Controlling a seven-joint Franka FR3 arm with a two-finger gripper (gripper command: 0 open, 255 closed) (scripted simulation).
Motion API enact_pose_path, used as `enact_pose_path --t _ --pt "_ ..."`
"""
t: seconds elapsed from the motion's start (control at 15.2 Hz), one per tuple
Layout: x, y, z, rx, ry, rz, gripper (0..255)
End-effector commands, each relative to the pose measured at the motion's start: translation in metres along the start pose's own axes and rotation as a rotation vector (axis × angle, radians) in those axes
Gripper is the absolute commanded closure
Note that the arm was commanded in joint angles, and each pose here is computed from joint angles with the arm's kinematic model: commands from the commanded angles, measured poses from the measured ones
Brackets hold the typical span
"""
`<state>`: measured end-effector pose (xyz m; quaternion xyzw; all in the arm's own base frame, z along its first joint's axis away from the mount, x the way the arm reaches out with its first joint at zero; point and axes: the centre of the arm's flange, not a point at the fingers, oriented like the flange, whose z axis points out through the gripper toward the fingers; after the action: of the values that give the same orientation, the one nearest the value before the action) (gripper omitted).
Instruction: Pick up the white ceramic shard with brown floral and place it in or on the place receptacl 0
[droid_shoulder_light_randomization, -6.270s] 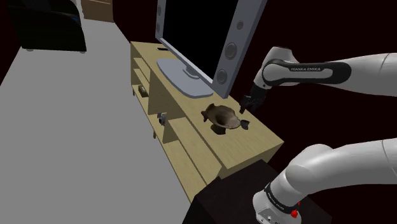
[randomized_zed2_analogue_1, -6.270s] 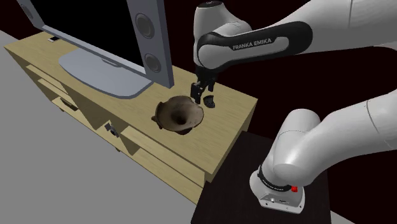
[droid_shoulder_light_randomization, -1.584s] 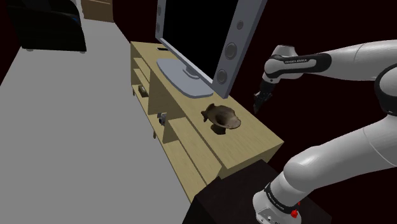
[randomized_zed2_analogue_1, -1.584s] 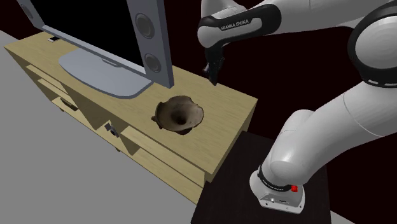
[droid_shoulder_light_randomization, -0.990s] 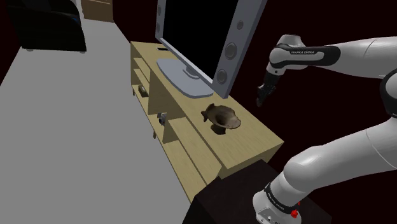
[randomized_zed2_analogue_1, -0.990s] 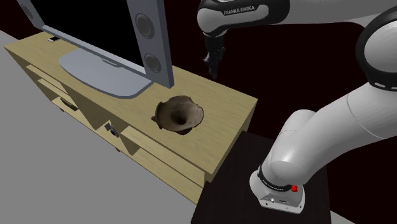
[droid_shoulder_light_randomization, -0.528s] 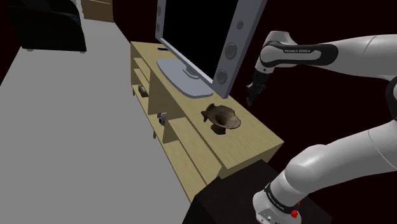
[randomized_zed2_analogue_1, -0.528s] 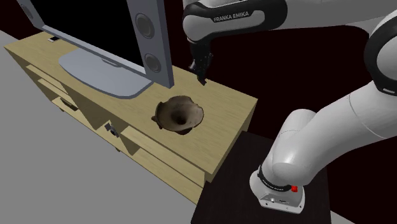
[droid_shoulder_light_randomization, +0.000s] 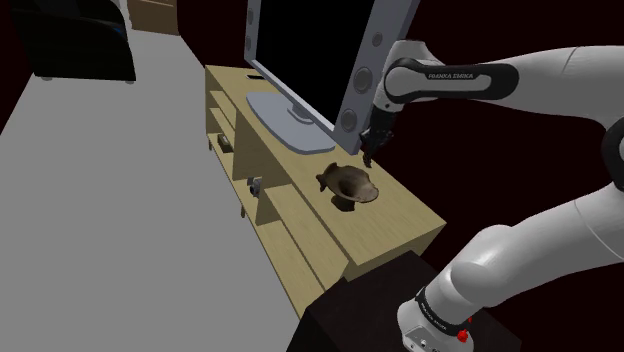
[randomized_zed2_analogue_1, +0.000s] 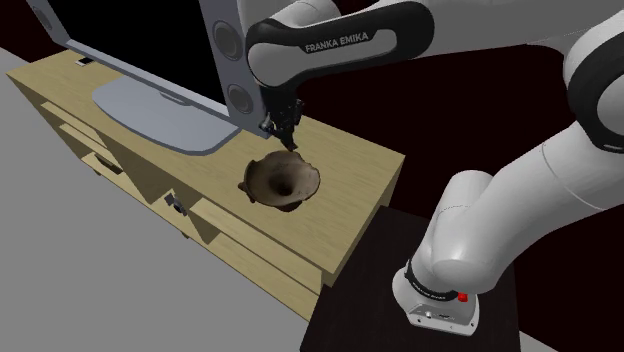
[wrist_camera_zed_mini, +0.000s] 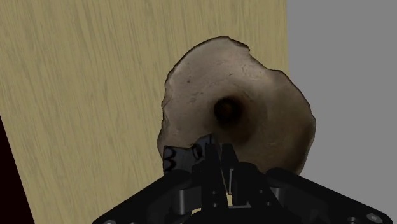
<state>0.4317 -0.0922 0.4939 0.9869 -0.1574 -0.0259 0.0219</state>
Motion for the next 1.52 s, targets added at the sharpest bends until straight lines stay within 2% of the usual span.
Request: enact_pose_path --t 0.0,0.79,1.32,1.39,1.45 --pt "0.001 -0.024 0.003 0.000 0.000 0.001 255" --pt "0.004 -0.028 0.066 0.000 0.000 0.001 255" --pt "0.004 -0.028 0.068 0.000 0.000 0.001 255" --pt "0.004 -0.028 0.068 0.000 0.000 0.001 0" --pt "0.004 -0.028 0.068 0.000 0.000 0.001 0"
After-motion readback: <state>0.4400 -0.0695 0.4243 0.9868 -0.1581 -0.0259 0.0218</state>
